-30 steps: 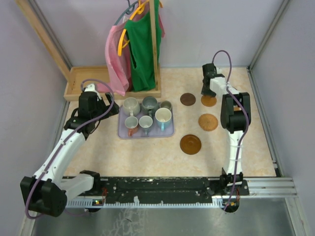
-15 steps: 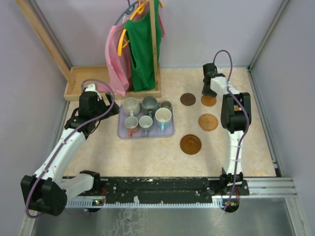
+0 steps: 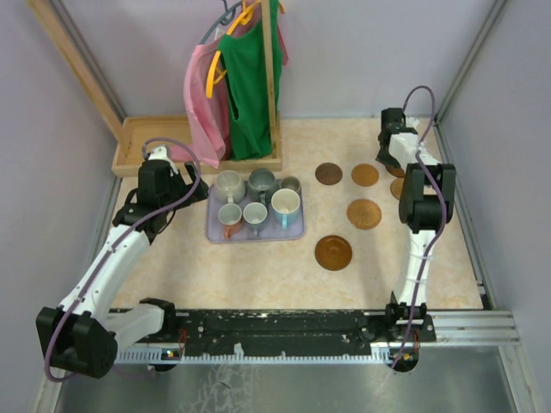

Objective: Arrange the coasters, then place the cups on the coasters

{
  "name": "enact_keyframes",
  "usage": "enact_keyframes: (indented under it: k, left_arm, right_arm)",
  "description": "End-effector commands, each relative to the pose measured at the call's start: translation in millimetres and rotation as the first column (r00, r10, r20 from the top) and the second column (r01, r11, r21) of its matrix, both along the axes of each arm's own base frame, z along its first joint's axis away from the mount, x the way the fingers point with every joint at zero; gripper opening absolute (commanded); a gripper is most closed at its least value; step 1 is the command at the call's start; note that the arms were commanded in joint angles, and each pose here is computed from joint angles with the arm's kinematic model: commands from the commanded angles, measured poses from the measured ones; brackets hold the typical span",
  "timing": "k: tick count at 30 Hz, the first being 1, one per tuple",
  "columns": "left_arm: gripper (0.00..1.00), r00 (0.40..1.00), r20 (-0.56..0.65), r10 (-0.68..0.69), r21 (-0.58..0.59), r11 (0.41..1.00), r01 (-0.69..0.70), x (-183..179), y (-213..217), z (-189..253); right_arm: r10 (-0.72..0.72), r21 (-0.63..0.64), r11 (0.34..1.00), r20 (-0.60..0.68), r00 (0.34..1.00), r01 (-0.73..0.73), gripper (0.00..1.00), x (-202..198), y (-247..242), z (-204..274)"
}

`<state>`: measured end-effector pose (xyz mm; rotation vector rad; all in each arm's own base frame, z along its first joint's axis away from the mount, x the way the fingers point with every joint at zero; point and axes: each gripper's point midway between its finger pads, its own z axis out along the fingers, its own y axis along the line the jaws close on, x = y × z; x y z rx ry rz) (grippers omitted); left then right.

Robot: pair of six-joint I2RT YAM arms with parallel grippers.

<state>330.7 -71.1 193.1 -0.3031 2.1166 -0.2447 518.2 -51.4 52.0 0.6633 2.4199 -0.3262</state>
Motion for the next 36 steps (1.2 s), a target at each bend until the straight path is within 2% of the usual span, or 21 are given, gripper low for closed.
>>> enact_keyframes:
  k: [1,19,36]
  left_arm:
    - [1.00,0.998,0.058,-0.005,0.008,1.000,0.005,5,0,17]
    - [1.00,0.999,0.043,-0.004,0.004,1.000,0.004,6,-1,12]
    - [1.00,0.999,0.041,0.002,0.001,1.000,-0.002,4,0,11]
  right_arm:
    - [-0.044,-0.020,0.999,0.121,0.992,0.046,0.37,17,-17,43]
    - [-0.088,0.070,0.994,0.081,0.993,0.082,0.37,30,-52,12]
    - [-0.069,0.086,0.994,0.016,0.998,0.067,0.35,15,-49,-14]
